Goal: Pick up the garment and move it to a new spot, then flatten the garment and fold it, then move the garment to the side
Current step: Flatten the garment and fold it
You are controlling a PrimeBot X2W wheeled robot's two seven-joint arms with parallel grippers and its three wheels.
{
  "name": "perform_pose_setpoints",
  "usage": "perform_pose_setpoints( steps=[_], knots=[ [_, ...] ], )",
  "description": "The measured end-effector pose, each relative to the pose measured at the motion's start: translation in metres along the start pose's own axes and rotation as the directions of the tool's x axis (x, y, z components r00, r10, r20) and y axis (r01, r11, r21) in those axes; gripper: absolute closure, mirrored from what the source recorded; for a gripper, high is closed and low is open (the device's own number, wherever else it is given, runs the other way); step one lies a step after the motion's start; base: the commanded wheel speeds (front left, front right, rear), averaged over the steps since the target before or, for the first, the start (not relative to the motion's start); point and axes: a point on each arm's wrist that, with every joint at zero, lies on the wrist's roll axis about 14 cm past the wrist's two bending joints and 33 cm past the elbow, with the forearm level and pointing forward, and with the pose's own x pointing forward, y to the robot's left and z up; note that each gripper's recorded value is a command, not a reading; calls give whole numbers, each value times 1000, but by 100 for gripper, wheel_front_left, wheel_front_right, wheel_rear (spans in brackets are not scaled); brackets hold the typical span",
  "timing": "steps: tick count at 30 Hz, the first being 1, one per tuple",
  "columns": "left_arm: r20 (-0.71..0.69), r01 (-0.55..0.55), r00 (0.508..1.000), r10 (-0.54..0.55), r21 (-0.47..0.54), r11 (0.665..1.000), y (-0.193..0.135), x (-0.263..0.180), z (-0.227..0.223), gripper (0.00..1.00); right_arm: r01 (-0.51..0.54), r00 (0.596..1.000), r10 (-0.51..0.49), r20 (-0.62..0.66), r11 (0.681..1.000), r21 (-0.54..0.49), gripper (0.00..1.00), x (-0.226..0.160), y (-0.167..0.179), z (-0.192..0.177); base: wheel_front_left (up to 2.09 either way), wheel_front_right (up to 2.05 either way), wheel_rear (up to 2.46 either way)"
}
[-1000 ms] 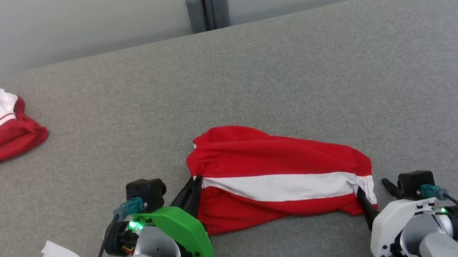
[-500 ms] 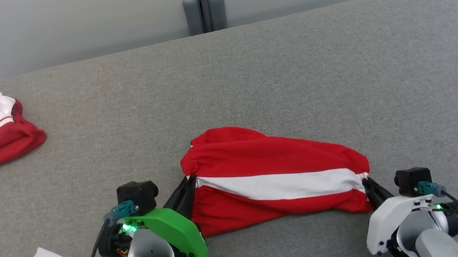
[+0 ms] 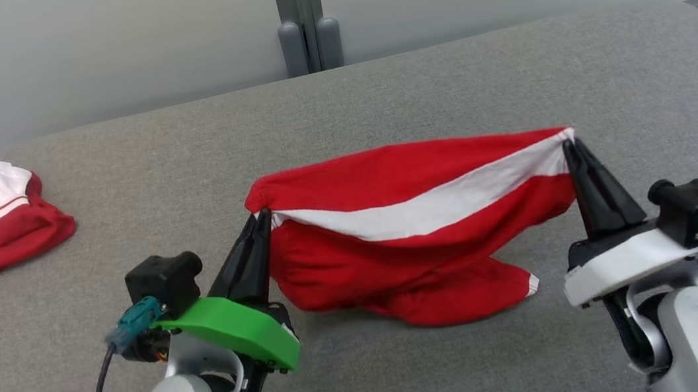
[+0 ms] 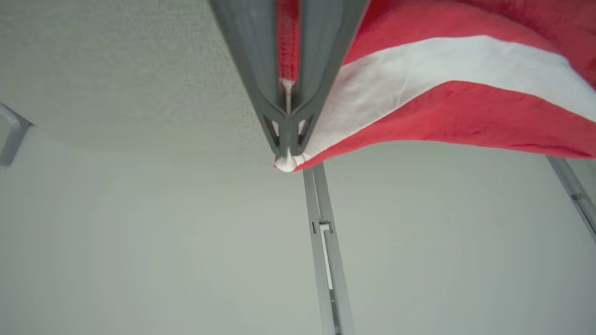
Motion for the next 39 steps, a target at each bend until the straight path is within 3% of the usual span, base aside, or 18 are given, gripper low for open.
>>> perform_pose_setpoints(
  steps=[4, 12, 17, 22, 25, 30, 32, 39],
  knots=[
    [140, 51, 989, -53, 19, 999, -19, -4, 45, 100, -1, 980, 11, 198, 999, -55, 100, -7, 0, 64, 0, 0, 0],
    [372, 111, 916, -149, 120, 986, -54, -39, 134, 100, 52, 881, 18, 474, 990, -135, 100, -49, 0, 167, 0, 0, 0],
    [437, 120, 877, -197, 198, 973, -69, -59, 168, 100, 103, 838, 14, 545, 978, -183, 100, -72, -3, 201, 0, 0, 0],
    [395, 131, 893, -216, 232, 964, -73, -56, 169, 100, 126, 853, -4, 521, 972, -199, 100, -73, -8, 202, 0, 0, 0],
    [339, 153, 914, -223, 221, 963, -69, -38, 159, 100, 75, 887, 5, 462, 985, -153, 100, -56, -4, 184, 0, 0, 0],
    [241, 169, 944, -226, 237, 957, -49, 17, 147, 100, -42, 947, 79, 312, 991, -124, 100, 10, 7, 138, 0, 0, 0],
    [224, 138, 956, -192, 235, 962, -27, 60, 152, 100, -90, 947, 129, 292, 986, -144, 100, 59, 14, 135, 0, 0, 0],
    [370, 22, 922, -118, 255, 967, 6, 140, 204, 100, -107, 919, 173, 354, 974, -198, 100, 154, 23, 158, 0, 0, 0]
  ],
)
